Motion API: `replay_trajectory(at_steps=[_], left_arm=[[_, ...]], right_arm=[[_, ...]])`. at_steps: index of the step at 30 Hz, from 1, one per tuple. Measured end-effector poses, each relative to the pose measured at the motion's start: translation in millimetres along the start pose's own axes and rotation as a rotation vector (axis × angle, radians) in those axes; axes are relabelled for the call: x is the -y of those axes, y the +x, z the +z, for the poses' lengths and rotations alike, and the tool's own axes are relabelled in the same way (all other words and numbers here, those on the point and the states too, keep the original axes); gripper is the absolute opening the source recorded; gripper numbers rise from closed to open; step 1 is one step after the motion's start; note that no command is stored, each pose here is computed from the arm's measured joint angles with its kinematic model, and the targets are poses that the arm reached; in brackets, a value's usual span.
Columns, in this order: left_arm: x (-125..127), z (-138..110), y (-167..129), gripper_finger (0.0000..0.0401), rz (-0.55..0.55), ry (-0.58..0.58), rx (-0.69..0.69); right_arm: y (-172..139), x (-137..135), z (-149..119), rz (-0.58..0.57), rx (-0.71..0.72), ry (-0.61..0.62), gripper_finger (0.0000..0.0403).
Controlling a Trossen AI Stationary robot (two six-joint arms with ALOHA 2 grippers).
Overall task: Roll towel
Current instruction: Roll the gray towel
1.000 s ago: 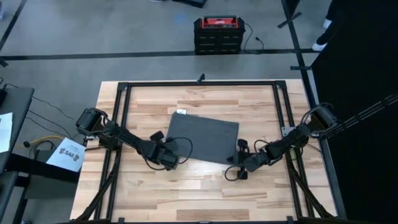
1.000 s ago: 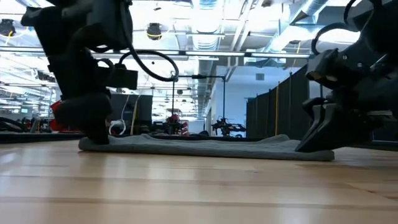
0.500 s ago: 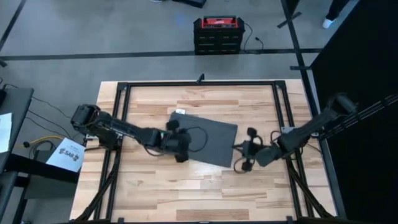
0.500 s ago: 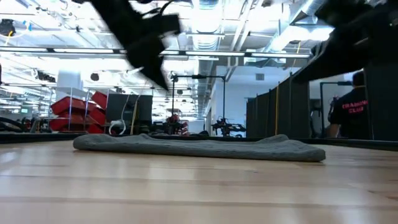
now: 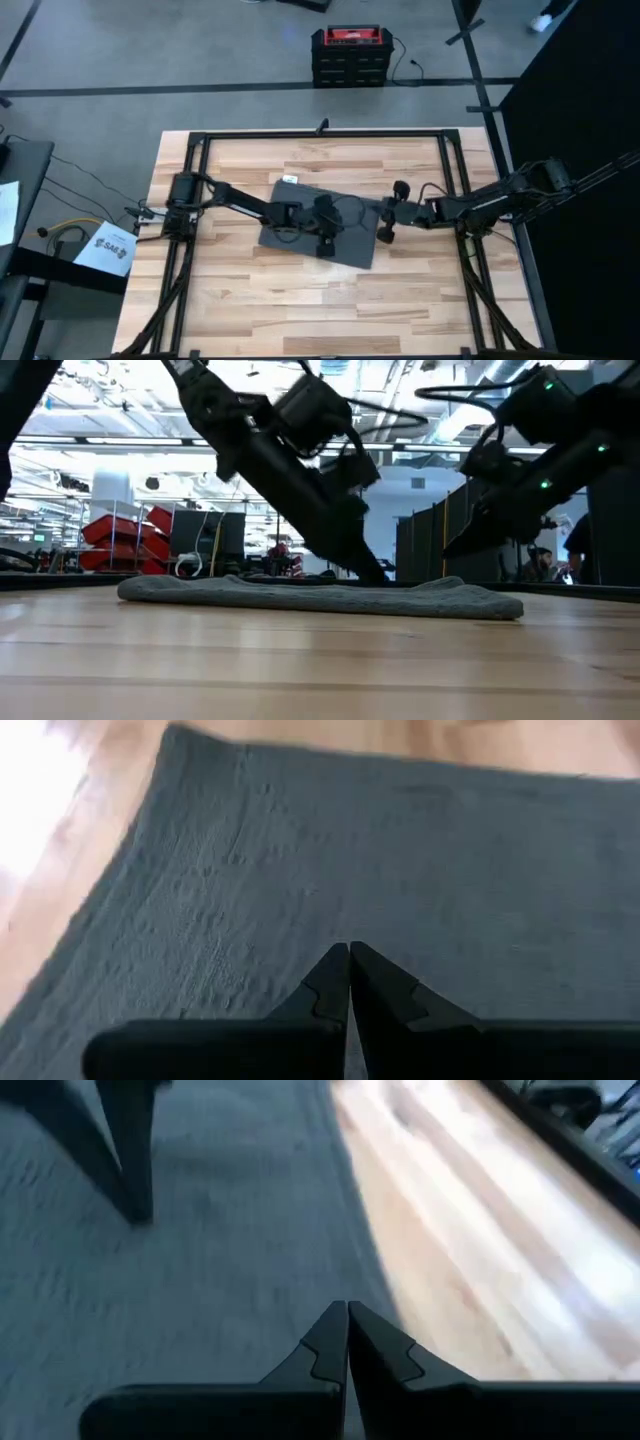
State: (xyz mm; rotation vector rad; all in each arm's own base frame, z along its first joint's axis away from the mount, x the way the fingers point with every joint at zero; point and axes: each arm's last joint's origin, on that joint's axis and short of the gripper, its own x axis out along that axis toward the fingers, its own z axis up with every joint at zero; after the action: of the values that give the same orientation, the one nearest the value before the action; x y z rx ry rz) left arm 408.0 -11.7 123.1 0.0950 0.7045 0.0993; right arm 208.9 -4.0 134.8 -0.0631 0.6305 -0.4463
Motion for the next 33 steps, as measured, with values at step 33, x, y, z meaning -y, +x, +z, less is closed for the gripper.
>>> replay_trajectory(at_steps=[33], left_arm=[[-8.7,39.6,-1.8,0.0000,-0.142,0.203,0.003]], right_arm=[[-46.3,-37.2,-24.6,0.291,-0.157,0.062,0.0000]])
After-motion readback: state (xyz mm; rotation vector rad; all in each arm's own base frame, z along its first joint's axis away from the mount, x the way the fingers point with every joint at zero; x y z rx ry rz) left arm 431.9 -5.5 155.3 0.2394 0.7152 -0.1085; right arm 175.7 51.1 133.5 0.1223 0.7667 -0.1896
